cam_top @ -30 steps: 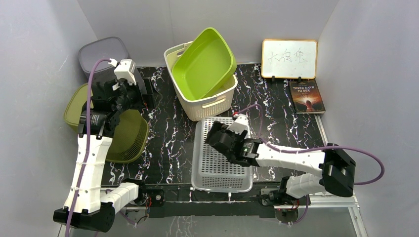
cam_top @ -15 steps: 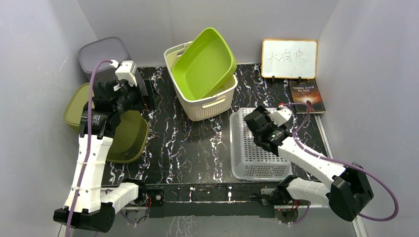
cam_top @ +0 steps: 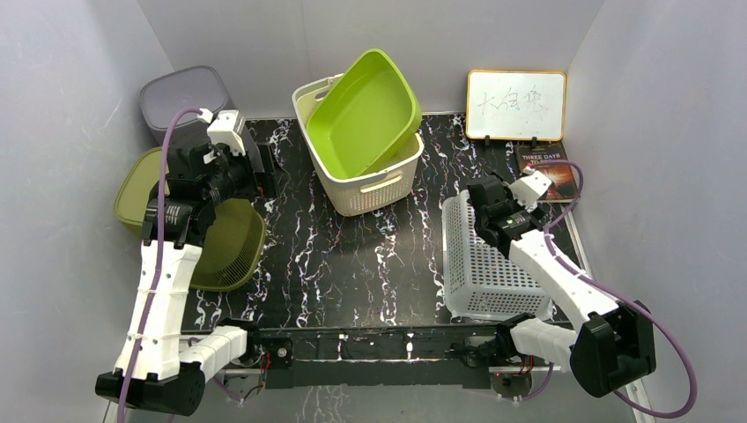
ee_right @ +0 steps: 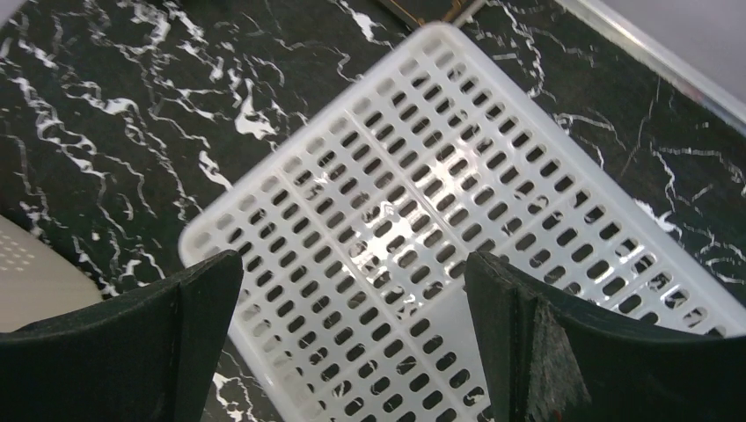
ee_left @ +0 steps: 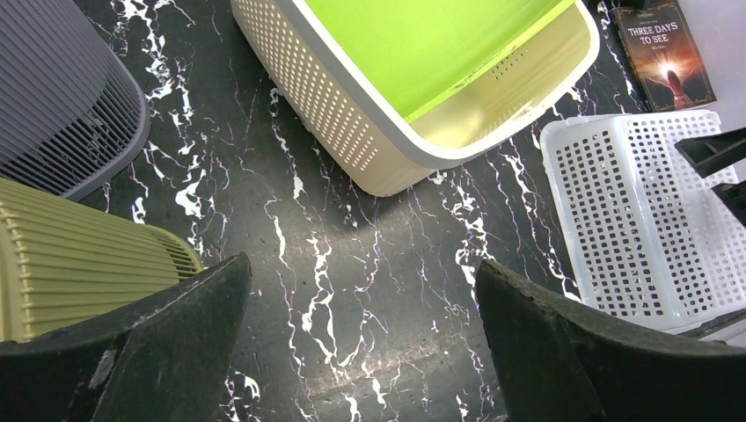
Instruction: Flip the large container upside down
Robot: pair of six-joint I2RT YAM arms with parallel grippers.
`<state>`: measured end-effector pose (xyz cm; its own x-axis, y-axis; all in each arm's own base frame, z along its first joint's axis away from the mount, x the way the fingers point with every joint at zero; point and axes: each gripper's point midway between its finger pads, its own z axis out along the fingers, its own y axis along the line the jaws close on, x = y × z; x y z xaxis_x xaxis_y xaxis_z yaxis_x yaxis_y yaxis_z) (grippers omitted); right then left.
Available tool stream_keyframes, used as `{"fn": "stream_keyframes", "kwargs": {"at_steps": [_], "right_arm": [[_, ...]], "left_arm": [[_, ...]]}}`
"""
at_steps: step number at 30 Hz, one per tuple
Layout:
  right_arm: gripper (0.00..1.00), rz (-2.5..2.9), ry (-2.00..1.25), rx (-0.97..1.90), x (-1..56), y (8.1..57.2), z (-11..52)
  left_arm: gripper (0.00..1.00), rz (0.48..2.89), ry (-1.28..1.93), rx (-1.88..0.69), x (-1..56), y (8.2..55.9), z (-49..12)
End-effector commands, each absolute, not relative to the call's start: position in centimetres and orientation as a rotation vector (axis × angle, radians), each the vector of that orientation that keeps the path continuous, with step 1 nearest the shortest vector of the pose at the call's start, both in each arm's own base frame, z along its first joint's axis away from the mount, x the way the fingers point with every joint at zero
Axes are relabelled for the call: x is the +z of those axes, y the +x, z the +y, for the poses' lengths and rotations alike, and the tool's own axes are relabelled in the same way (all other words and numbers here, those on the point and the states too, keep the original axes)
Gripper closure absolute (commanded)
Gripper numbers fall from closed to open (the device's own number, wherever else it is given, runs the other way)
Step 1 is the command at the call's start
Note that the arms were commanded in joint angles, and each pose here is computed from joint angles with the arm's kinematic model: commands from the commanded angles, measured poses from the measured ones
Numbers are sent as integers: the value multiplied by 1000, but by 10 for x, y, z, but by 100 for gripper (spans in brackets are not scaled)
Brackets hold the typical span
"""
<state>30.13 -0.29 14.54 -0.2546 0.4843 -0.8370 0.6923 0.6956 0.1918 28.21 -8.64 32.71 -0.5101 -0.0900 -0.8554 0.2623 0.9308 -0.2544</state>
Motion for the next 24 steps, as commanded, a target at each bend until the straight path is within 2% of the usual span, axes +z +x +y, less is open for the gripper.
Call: {"fn": "stream_keyframes", "kwargs": {"at_steps": [1, 6, 16, 20, 24], "right_arm": [[2, 1876, 776, -211, 198, 319, 4], [2, 1962, 564, 29, 212, 333, 51], [2, 2097, 199, 210, 189, 315, 180], [2, 2158, 145, 237, 165, 313, 200], [2, 2182, 207, 129, 144, 310, 183]], "left_arm": [[2, 2047, 142, -461, 329, 278, -91], [2, 2053, 133, -474, 326, 279, -92], [2, 2065, 110, -467, 321, 280, -91], [2, 2070, 103, -459, 319, 278, -89], [2, 2079, 105, -447, 316, 276, -87]]}}
